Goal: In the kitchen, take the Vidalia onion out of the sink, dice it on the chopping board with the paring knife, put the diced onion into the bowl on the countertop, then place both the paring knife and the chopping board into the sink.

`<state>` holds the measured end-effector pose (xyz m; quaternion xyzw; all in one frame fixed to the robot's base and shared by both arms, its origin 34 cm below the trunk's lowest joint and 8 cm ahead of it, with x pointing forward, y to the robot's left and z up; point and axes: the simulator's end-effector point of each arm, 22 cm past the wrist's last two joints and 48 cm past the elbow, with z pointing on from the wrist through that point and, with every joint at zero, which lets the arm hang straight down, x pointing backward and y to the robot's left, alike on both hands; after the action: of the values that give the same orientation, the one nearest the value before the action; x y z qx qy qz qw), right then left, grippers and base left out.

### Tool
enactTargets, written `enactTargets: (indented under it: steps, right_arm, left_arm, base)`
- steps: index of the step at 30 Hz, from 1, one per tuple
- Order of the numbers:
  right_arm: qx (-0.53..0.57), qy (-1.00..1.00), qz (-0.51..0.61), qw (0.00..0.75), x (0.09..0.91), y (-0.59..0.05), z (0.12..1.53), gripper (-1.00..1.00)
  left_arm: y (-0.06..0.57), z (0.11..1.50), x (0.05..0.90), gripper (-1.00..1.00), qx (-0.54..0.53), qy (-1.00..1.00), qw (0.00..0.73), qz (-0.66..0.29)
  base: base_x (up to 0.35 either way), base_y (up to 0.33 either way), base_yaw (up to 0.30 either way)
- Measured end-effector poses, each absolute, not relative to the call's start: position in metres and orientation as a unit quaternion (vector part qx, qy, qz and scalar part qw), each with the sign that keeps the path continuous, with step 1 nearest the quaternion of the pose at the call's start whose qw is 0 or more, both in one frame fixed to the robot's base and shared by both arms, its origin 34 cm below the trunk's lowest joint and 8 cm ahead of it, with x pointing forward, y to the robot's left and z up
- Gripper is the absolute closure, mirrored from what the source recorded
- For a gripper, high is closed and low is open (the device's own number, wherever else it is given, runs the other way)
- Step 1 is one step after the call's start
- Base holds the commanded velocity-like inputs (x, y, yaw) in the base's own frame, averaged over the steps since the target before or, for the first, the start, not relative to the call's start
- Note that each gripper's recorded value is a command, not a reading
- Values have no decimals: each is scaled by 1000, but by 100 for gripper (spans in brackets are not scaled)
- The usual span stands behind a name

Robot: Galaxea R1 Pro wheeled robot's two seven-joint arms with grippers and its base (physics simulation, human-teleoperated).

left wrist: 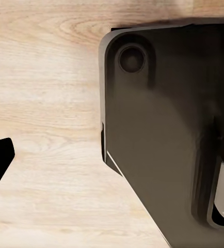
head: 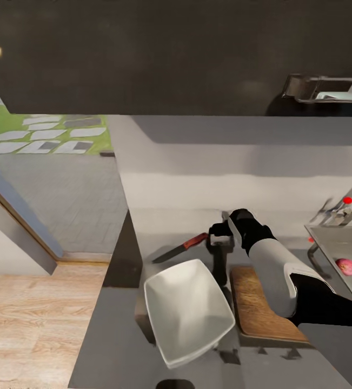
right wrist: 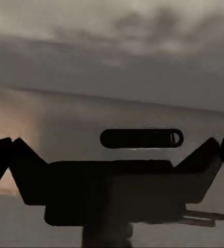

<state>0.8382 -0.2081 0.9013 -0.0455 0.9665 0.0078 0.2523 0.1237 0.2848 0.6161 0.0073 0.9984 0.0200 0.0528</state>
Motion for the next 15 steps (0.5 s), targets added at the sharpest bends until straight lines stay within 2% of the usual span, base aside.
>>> enactTargets:
  steps: [6,15]
  right_arm:
    - [-50,966,2,252,838,-210,902,-100]
    - [-57,966,-7,252,837,-213,903,-100]
  left_arm:
    - [285,616,123,-100,6,998,53,21]
    - [286,616,123,-100,5,998,53,21]
  base:
    - [-36,-6,0]
    - [210,155,0]
